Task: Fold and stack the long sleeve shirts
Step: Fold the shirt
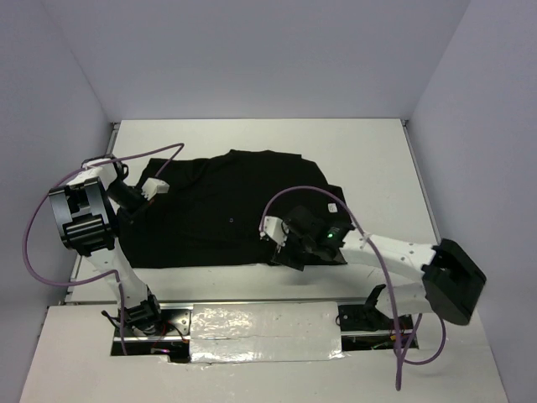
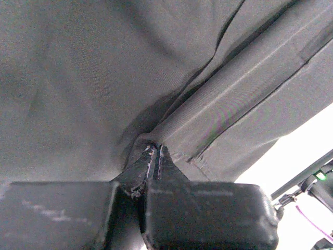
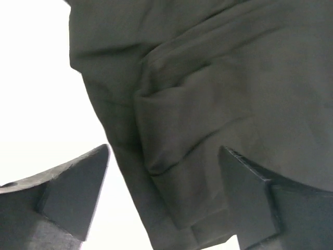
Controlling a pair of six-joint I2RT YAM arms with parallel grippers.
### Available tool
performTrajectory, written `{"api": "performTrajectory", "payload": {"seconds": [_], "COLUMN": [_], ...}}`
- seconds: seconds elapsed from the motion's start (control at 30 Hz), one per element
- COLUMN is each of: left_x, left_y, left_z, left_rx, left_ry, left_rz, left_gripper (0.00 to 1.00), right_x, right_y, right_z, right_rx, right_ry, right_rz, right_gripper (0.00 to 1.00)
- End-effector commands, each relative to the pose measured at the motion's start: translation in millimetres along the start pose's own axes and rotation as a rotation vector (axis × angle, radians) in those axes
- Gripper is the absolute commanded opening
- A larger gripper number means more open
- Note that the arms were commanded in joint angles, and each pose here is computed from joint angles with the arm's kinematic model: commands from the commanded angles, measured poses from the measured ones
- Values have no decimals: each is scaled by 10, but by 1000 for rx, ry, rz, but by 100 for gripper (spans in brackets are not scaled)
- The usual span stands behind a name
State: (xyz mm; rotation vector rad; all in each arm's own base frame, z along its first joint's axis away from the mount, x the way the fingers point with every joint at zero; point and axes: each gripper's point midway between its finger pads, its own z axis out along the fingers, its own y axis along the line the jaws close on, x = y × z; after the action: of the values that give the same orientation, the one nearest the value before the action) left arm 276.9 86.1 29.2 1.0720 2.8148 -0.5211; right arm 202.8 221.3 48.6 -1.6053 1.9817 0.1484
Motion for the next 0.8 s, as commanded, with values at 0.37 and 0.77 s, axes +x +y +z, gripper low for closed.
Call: {"api": "performTrajectory", "payload": {"seconds": [0.37, 0.77], "left_x": [-42, -41], "left_y": [-82, -148], "left_z": [-39, -7], "left_rx": [31, 35], "left_ry": [-30, -48], "left_rz": [-39, -53], "left_gripper": [0, 0], "right_x": [45, 648], "right_y": [-1708, -1981], "right_z": [-1128, -345], "right_rx": [287, 246], "right_ry": [-635, -359], "right_rz": [991, 1253], "right_gripper": [42, 57]}}
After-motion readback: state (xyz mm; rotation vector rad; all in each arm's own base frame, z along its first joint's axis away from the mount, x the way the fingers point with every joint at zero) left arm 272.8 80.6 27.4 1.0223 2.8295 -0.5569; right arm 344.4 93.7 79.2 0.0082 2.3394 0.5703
